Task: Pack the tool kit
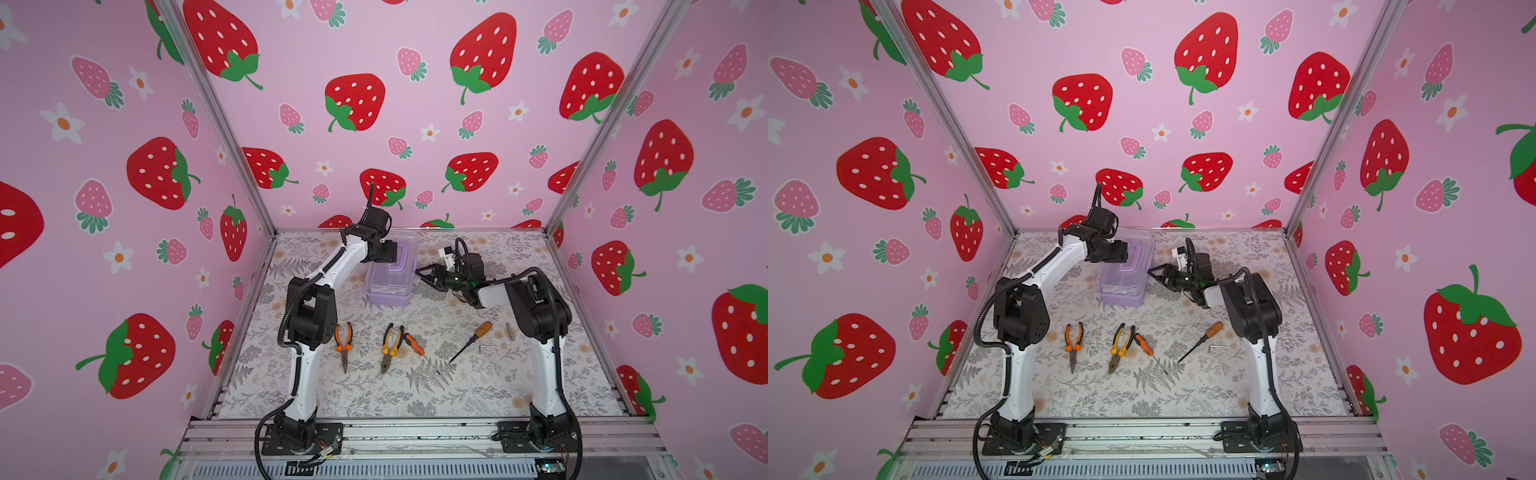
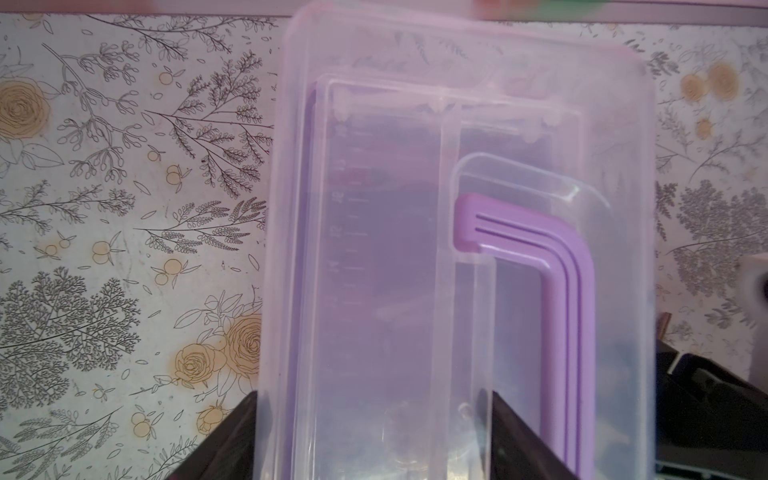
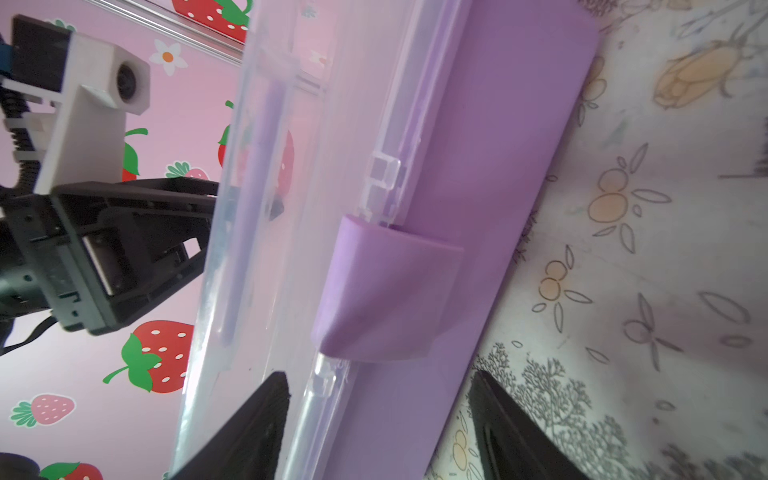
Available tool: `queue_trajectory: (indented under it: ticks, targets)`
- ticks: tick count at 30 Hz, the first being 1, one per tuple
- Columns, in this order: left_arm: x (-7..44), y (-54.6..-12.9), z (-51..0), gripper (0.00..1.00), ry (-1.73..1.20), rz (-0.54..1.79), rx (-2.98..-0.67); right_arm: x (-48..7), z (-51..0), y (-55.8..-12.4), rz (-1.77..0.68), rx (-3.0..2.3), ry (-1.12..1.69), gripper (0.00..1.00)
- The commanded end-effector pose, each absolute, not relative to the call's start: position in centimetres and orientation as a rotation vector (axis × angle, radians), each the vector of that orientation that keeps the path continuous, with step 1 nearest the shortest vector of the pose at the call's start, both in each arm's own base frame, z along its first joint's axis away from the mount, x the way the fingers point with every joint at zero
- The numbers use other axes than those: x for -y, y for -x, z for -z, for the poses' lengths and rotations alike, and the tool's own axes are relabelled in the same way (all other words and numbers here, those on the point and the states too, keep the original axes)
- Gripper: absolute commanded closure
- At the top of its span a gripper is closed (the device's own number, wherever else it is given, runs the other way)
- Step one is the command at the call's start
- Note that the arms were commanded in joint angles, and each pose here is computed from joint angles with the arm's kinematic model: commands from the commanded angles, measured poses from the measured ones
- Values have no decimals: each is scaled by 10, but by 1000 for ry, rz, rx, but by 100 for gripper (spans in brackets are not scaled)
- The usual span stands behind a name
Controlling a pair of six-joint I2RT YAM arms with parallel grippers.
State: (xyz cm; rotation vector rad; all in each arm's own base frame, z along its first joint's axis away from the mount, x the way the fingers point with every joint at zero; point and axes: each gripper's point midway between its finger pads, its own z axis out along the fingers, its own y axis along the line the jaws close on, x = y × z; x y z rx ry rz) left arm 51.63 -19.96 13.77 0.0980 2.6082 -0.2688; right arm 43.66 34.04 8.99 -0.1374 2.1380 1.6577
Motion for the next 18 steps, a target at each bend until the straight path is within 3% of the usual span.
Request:
queue_trajectory:
  ticks: [1, 11, 18]
  targets:
    - [209, -505, -154, 34, -69, 393, -2601, -345, -107, -441, -1741, -2052, 144, 28]
    - [206, -497, -152, 38, -62, 413, -2609, -351, -110, -453, -1816, -2001, 93, 28]
    - [206, -496, -148, 41, -52, 426, -2615, -357, -116, -455, -1847, -1982, 93, 35]
